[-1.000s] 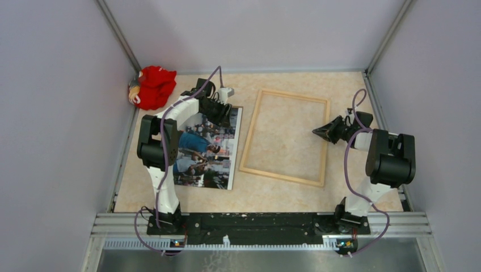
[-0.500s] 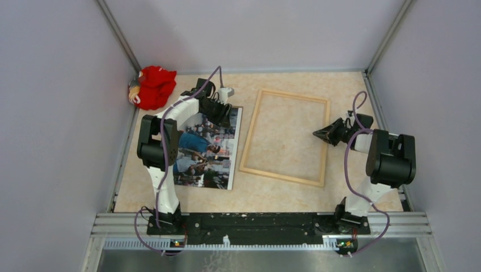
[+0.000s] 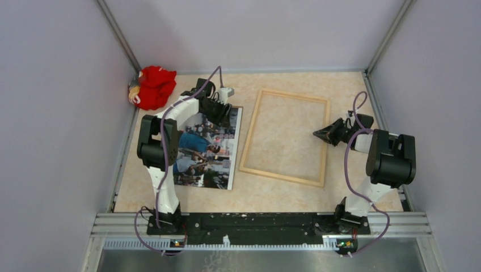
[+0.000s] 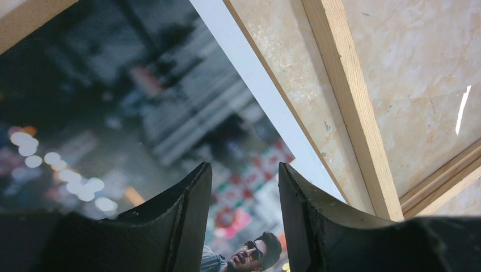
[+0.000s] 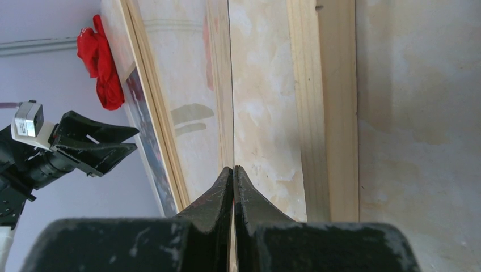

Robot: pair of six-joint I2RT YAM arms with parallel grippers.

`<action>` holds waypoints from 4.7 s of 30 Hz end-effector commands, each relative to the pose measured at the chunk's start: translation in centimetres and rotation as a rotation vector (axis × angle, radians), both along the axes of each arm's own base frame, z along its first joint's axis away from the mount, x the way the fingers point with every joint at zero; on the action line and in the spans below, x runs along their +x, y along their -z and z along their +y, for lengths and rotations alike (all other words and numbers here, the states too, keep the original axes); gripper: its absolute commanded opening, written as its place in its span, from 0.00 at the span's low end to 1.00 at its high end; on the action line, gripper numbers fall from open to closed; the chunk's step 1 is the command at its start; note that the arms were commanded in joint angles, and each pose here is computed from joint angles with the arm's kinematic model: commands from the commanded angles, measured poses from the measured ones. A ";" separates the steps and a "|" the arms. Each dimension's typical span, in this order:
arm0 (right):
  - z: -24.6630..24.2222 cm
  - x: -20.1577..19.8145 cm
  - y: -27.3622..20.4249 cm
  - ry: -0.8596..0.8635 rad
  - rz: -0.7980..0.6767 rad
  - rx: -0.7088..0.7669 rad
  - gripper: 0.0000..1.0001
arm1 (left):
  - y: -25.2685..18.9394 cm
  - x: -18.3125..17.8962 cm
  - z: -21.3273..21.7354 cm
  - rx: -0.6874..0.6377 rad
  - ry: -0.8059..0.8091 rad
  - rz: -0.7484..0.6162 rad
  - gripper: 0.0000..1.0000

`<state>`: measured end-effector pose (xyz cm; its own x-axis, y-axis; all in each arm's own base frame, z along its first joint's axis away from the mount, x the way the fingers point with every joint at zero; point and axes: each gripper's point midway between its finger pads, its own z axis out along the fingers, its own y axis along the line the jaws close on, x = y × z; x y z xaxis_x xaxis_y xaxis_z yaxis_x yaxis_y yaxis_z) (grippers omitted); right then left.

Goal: Put the photo into the frame
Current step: Place the photo frame item in the photo frame.

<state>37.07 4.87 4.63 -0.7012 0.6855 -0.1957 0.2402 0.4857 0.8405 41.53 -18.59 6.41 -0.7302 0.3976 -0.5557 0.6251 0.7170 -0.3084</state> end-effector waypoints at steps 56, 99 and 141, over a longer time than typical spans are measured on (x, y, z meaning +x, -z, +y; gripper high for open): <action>-0.1 0.3 -0.1 -0.136 0.095 -0.586 0.65 | 0.0 -2.3 -3.1 0.020 0.116 -0.041 0.54; -1.7 3.1 -6.0 -0.091 0.063 -0.993 0.87 | -0.3 -2.0 -2.8 0.042 0.109 -0.059 0.54; 34.3 6.1 -5.2 -0.521 -0.202 -0.552 0.96 | -1.2 -0.6 27.0 0.460 -0.394 -0.165 0.75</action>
<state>42.90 37.13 8.54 -0.8351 0.0162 -0.5498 -0.2687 0.8602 0.4334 39.43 7.40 6.13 -0.8403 0.3012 -0.4506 0.3069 0.9497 0.0626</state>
